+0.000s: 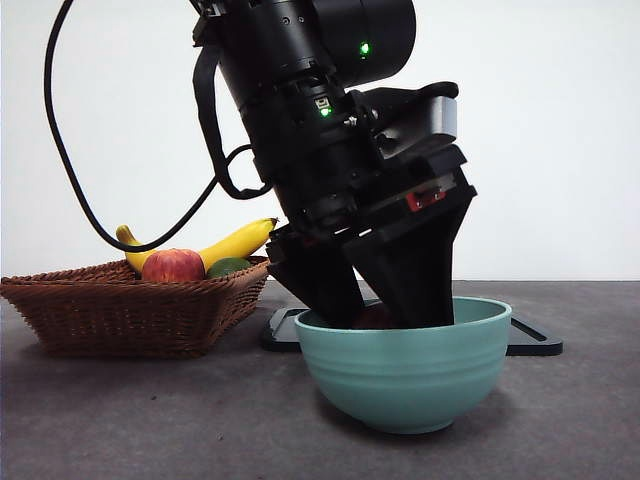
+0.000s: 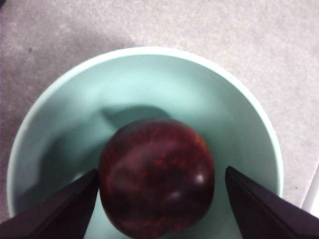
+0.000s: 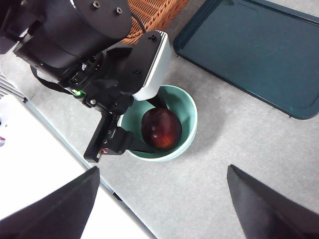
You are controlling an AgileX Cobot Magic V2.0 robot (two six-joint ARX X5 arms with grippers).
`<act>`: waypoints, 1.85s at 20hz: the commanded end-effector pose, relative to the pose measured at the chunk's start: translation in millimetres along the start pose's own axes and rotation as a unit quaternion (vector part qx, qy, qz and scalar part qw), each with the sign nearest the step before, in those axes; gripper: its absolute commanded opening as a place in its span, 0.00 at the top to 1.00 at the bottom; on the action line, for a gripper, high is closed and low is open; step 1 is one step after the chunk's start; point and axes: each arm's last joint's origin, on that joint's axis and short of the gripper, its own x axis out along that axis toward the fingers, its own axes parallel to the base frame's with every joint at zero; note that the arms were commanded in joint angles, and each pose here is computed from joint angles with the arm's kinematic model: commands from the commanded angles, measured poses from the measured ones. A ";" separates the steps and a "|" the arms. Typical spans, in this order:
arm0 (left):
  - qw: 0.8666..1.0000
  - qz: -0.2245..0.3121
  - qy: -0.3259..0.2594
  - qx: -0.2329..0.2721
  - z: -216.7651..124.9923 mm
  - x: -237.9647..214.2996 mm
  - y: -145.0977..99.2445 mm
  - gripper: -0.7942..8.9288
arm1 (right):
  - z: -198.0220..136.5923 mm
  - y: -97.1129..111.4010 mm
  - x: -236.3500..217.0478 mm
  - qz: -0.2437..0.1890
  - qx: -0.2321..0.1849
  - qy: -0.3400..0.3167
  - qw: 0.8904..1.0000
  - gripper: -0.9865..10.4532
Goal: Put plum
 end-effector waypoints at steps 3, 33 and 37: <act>1.000 0.002 -0.026 0.010 21.2 -14.3 -4.6 0.50 | 4.5 1.5 -2.2 0.001 -0.001 -0.007 1.000 0.56; 0.960 -0.012 -0.214 -0.180 -137.5 -218.1 13.8 0.50 | 5.6 1.2 -2.1 -0.003 -0.008 -0.012 1.000 0.56; 0.967 -0.029 -0.184 -0.175 -148.4 -214.6 6.8 0.50 | 5.5 1.2 -2.1 -0.003 -0.007 -0.011 1.000 0.56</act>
